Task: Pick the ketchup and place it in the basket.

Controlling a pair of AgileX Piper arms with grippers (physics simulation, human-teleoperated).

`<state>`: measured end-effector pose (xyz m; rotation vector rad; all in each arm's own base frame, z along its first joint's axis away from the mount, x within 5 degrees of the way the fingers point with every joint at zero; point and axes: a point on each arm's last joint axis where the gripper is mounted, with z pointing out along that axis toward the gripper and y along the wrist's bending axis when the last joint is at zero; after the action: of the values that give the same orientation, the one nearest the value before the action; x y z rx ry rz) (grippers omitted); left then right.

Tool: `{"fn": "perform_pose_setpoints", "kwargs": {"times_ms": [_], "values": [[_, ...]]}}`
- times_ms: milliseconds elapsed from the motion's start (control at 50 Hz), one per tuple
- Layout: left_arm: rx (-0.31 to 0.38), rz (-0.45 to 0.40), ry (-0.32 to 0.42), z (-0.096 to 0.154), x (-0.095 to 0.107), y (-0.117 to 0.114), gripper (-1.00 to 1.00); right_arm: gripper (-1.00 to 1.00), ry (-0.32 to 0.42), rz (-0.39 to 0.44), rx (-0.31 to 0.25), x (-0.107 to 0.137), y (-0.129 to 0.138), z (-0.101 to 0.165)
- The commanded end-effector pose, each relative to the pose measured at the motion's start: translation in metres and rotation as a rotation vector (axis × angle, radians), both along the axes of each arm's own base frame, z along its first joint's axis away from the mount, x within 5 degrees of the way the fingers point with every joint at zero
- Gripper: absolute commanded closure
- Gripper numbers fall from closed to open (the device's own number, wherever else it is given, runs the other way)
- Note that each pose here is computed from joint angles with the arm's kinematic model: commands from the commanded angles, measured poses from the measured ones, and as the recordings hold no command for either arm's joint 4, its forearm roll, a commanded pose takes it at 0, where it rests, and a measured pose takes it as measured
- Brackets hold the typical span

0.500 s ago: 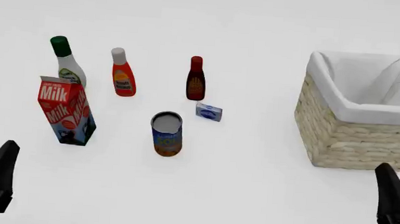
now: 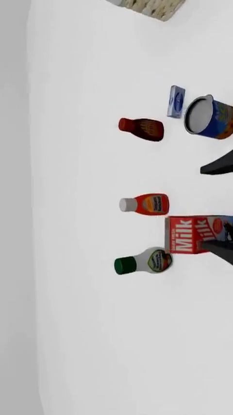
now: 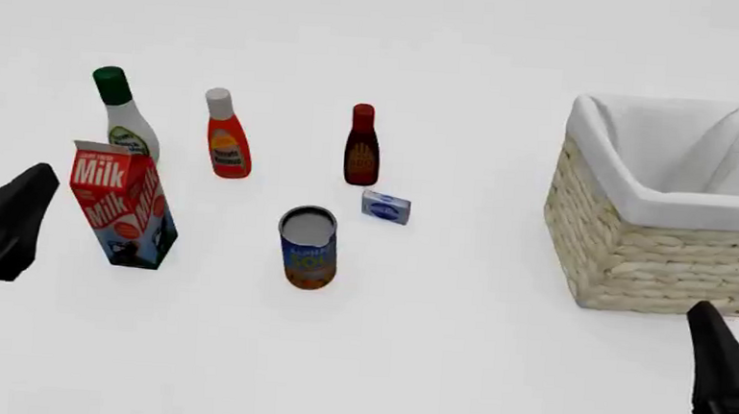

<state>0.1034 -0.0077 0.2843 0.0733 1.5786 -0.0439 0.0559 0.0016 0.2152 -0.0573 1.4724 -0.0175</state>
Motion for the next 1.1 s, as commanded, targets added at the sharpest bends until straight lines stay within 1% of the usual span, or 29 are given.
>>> {"fn": "perform_pose_setpoints", "kwargs": {"times_ms": [20,60,120,160,180,220,240,260,380,400,440,460,500,520,600,700,740,760,780,800,840,860,880,920,960,980,1020,1080,1100], "values": [[0.040,-0.010,0.044,0.042,0.035,-0.004,-1.00,-1.00,-0.002,0.018,-0.022,0.000,0.001,0.000],[0.039,-0.013,0.045,0.050,0.038,-0.005,-1.00,-1.00,-0.002,0.019,-0.022,0.000,0.001,0.000],[0.086,-0.005,0.037,0.061,0.045,-0.004,-1.00,-1.00,0.000,0.020,-0.022,0.000,0.001,0.000],[0.092,-0.005,0.036,0.067,0.052,-0.004,-1.00,-1.00,0.002,0.022,-0.025,0.000,0.001,-0.001],[0.129,-0.020,0.033,0.067,0.056,-0.007,-1.00,-1.00,-0.002,0.026,-0.030,0.000,0.002,0.000],[0.076,-0.031,0.083,0.065,0.070,-0.010,-1.00,-1.00,-0.003,0.032,-0.031,0.000,0.002,0.000],[0.076,-0.031,0.083,0.065,0.071,-0.010,-1.00,-1.00,-0.003,0.032,-0.031,0.000,0.002,0.000],[0.101,-0.030,0.073,0.066,0.070,-0.010,-1.00,-1.00,-0.004,0.033,-0.031,0.000,0.002,0.000],[0.120,-0.027,0.104,0.080,0.093,-0.011,-1.00,-1.00,-0.017,0.030,-0.033,0.000,0.002,0.001],[0.083,-0.036,0.121,0.084,0.098,-0.013,-1.00,-1.00,-0.017,0.031,-0.033,0.000,0.002,0.001],[0.098,-0.024,0.121,0.088,0.104,-0.011,-1.00,-1.00,-0.018,0.031,-0.031,0.000,0.002,0.001],[0.077,-0.021,0.127,0.092,0.108,-0.012,-1.00,-1.00,-0.020,0.031,-0.031,0.000,0.002,0.001],[0.077,-0.017,0.130,0.100,0.117,-0.011,-1.00,-1.00,-0.022,0.030,-0.028,0.000,0.002,0.002],[0.060,-0.019,0.139,0.102,0.120,-0.012,-1.00,-1.00,-0.022,0.031,-0.029,0.000,0.002,0.002],[0.058,-0.011,0.147,0.112,0.132,-0.012,-1.00,-1.00,-0.023,0.031,-0.028,0.000,0.002,0.002],[0.025,-0.002,0.170,0.126,0.154,-0.012,-1.00,-1.00,-0.023,0.031,-0.028,0.000,0.002,0.002],[0.084,0.007,0.160,0.129,0.160,-0.008,-1.00,-1.00,-0.023,0.031,-0.028,0.000,0.002,0.002],[0.038,-0.001,0.184,0.129,0.166,-0.012,-1.00,-1.00,-0.023,0.030,-0.026,0.000,0.002,0.002],[0.030,0.002,0.206,0.128,0.173,-0.012,-1.00,-1.00,-0.023,0.030,-0.025,0.000,0.002,0.002],[0.051,0.011,0.199,0.129,0.175,-0.009,-1.00,-1.00,-0.023,0.030,-0.025,0.000,0.002,0.002],[0.044,0.006,0.203,0.129,0.177,-0.011,-1.00,-1.00,-0.022,0.030,-0.025,0.000,0.002,0.002],[0.031,0.002,0.236,0.126,0.185,-0.013,-1.00,-1.00,-0.022,0.030,-0.026,0.000,0.002,0.002],[0.050,0.003,0.231,0.127,0.187,-0.012,-1.00,-1.00,-0.022,0.030,-0.026,0.000,0.002,0.002],[0.041,-0.001,0.256,0.127,0.198,-0.014,-1.00,-1.00,-0.020,0.031,-0.021,0.000,0.002,0.002],[0.077,-0.004,0.254,0.130,0.203,-0.014,-1.00,-1.00,-0.018,0.031,-0.018,0.000,0.002,0.001],[0.040,0.008,0.287,0.129,0.213,-0.012,-1.00,-1.00,-0.018,0.032,-0.016,0.000,0.002,0.002],[0.117,0.006,0.269,0.134,0.217,-0.010,-1.00,-1.00,-0.018,0.034,-0.014,0.000,0.002,0.002],[0.086,0.004,0.293,0.136,0.228,-0.012,-1.00,-1.00,-0.017,0.037,-0.016,0.000,0.002,0.002],[0.108,0.012,0.289,0.137,0.232,-0.009,-1.00,-1.00,-0.016,0.037,-0.014,0.000,0.002,0.002]]}}
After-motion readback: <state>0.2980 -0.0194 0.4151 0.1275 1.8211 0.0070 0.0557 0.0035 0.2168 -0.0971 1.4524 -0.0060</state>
